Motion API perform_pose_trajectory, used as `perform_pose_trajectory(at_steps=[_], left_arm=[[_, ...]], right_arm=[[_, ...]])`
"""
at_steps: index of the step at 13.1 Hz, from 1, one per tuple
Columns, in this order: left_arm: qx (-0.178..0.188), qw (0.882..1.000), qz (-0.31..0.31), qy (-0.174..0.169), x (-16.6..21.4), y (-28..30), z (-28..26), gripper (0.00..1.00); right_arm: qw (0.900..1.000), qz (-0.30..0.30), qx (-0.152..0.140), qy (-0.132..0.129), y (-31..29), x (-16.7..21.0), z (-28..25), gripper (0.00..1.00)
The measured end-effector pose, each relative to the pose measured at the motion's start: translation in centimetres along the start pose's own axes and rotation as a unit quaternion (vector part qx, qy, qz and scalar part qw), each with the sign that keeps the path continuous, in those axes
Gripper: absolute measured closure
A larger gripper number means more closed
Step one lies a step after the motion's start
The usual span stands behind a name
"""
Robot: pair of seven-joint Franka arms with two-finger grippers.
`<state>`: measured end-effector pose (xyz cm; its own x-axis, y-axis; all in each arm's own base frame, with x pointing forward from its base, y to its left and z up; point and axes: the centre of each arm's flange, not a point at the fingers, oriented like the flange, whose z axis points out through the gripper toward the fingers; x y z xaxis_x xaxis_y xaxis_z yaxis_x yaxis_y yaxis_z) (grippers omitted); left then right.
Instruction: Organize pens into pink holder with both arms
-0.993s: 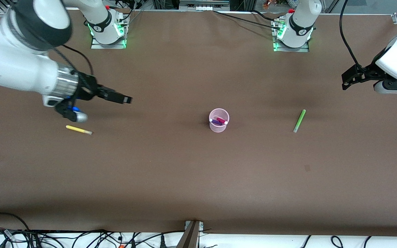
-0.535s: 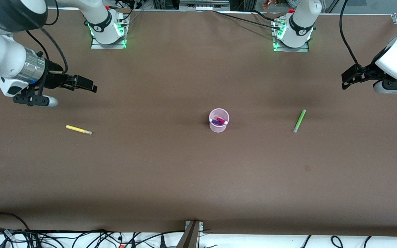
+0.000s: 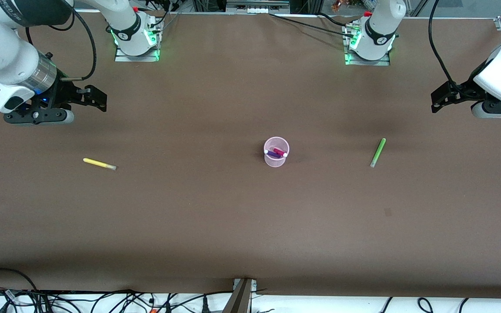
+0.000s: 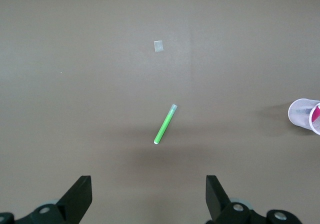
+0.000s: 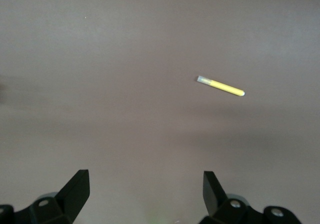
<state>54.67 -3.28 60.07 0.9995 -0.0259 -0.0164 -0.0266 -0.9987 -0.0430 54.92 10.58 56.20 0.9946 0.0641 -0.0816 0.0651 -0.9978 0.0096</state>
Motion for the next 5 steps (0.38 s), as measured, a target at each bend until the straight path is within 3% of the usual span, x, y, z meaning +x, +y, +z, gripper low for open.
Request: perform_pose_trajectory(at_steps=[5], left_arm=[[0.0,1.0,0.0,0.001,0.01,0.0,-0.08,0.0]], right_arm=[[1.0,-0.018,0.002,0.014,0.5,-0.12,-1.25,0.0]])
